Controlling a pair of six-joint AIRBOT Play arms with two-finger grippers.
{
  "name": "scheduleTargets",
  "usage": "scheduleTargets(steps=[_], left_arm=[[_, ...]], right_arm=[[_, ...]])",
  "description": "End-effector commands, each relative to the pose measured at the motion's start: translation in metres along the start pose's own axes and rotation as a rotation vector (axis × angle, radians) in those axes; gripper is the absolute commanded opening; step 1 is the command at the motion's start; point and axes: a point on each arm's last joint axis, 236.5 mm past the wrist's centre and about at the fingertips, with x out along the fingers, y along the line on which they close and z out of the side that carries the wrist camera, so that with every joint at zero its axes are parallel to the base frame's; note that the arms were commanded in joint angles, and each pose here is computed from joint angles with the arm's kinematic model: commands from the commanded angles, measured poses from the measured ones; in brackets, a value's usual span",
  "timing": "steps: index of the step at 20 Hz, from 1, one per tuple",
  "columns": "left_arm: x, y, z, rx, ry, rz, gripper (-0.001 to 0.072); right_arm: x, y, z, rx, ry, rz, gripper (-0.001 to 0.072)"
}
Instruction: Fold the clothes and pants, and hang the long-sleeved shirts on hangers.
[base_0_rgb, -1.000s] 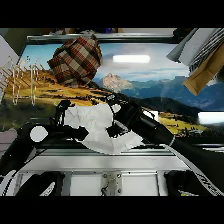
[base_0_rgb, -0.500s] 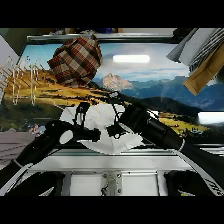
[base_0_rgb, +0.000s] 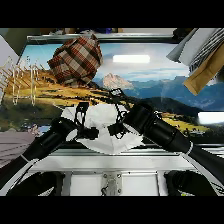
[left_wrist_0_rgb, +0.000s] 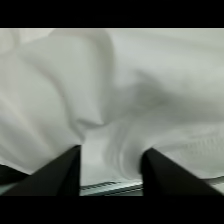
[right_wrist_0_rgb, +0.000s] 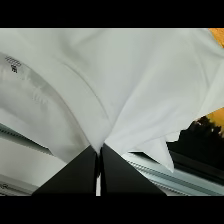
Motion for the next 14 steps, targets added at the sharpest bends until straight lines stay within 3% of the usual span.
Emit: scheduleTargets(steps=[1, 6, 10, 14], left_arm=[[-0.012, 0.014, 0.011, -0.054, -0.059, -0.009, 0.0252], [-0.004, 0.025, -0.003, -0.089, -0.037, -0.006, 0.0253], [-0.008, -0.009, 0.016, -0.149, -0.105, -0.158, 0.0272], [0.005, -0.008, 0.006, -0.141, -0.050, -0.131, 0.0272]], right_arm=[[-0.001, 0.000, 0.000, 0.000, -0.002, 0.001, 0.0013], [-0.001, 0.000, 0.000, 0.000, -0.002, 0.003, 0.0013], [-0.001, 0.001, 0.000, 0.001, -0.003, 0.003, 0.0014], [-0.006, 0.001, 0.000, 0.003, -0.012, 0.012, 0.0013]])
